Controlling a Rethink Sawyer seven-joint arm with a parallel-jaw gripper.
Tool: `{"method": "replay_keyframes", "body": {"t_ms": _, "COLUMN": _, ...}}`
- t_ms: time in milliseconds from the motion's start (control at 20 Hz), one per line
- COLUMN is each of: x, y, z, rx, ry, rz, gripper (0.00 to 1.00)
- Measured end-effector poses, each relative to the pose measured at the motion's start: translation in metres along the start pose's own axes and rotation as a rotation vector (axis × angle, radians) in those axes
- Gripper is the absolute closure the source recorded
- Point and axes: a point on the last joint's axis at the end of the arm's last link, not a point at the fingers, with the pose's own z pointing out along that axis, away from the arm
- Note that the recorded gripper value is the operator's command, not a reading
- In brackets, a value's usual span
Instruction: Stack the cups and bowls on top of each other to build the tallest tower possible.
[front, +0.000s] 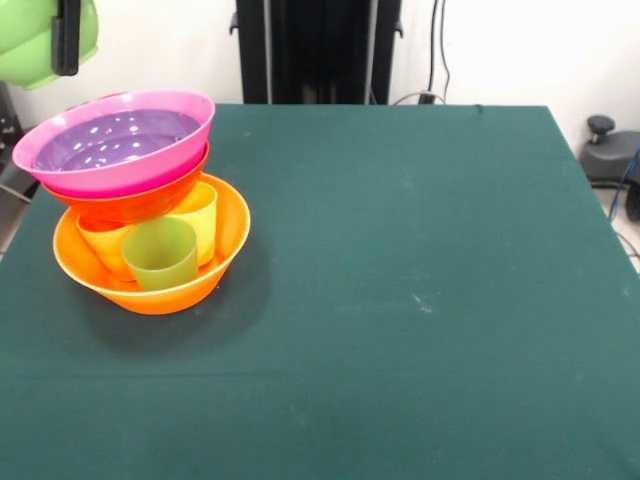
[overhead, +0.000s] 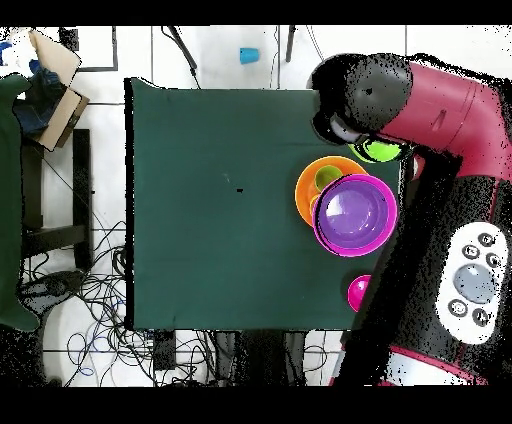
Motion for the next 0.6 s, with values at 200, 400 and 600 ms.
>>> {"method": "replay_keyframes", "body": {"t_ms": 200, "x": 0.001, "y": -0.009, "z": -0.001, "rx": 0.023, "ry": 0.062, "rz": 0.001, "gripper": 1.00}}
{"method": "replay_keyframes", "body": {"t_ms": 400, "x": 0.003, "y": -0.017, "z": 0.004, "rx": 0.040, "ry": 0.098, "rz": 0.008, "gripper": 1.00}}
{"method": "replay_keyframes", "body": {"t_ms": 600, "x": 0.004, "y": -0.019, "z": 0.010, "rx": 0.046, "ry": 0.106, "rz": 0.008, "gripper": 1.00}}
